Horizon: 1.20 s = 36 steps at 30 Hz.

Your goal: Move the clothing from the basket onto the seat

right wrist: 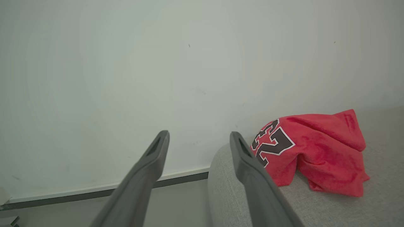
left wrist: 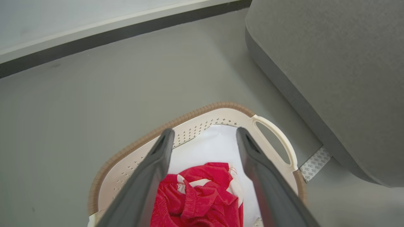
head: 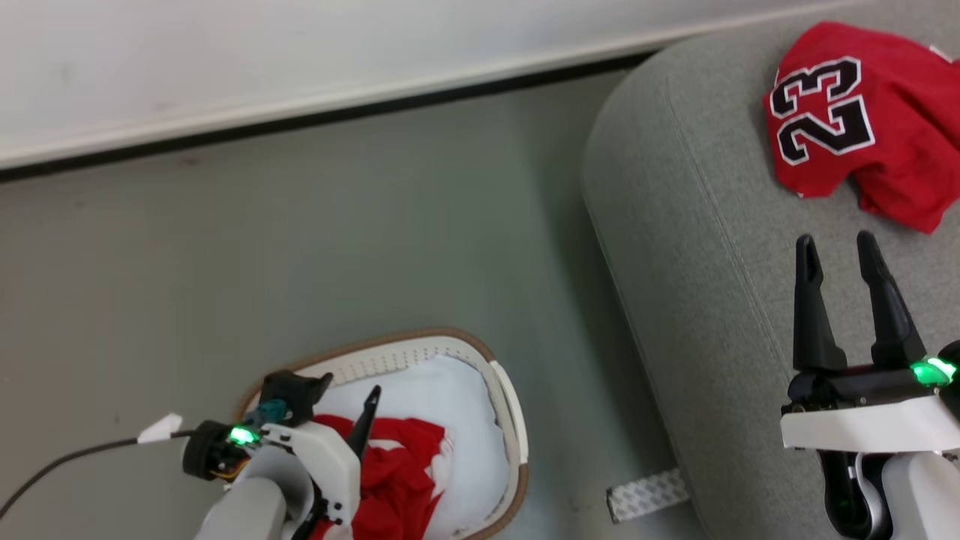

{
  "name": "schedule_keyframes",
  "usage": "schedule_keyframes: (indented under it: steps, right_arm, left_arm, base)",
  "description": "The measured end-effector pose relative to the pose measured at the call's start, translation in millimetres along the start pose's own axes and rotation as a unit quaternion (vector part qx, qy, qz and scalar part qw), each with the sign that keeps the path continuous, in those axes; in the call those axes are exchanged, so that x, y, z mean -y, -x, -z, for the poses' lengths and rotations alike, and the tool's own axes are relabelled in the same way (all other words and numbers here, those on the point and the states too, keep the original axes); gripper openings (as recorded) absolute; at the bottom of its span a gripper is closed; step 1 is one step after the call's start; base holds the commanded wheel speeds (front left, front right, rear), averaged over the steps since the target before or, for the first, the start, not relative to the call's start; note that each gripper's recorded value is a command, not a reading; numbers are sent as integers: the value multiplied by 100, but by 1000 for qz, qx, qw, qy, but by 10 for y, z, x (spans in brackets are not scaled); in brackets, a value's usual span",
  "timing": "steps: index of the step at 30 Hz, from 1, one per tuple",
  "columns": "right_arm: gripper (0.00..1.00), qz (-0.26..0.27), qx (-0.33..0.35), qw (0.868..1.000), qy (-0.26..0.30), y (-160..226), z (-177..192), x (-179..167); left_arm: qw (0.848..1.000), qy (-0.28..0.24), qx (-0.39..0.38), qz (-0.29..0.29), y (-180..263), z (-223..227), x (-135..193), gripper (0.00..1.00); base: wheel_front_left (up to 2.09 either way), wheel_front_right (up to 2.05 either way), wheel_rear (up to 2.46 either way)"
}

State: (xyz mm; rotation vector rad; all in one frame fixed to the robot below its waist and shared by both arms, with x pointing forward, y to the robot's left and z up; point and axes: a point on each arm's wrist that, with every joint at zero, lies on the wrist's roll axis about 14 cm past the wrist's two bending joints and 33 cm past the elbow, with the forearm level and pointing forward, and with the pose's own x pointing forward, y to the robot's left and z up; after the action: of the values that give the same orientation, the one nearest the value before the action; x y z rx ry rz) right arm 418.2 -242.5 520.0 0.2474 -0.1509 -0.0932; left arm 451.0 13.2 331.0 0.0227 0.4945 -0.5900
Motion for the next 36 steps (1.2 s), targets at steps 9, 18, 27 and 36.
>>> schedule_keyframes:
  steps: [9,18,27,36]
  right_arm:
    - [100,15,-14,1000,7,-223,213,101]
    - [100,23,-26,999,24,-449,424,225]
    - [100,25,-36,999,19,-551,579,273]
    - [100,27,-47,998,26,-568,668,314]
  left_arm:
    - [984,-23,-168,62,-350,912,118,100]
    - [949,-38,-297,97,-535,1643,98,100]
    - [915,-48,-380,123,-590,2154,133,100]
    - [891,-70,-429,135,-618,2363,106,100]
  base:
    - [0,0,0]
    - [0,0,0]
    - [0,0,0]
    - [0,0,0]
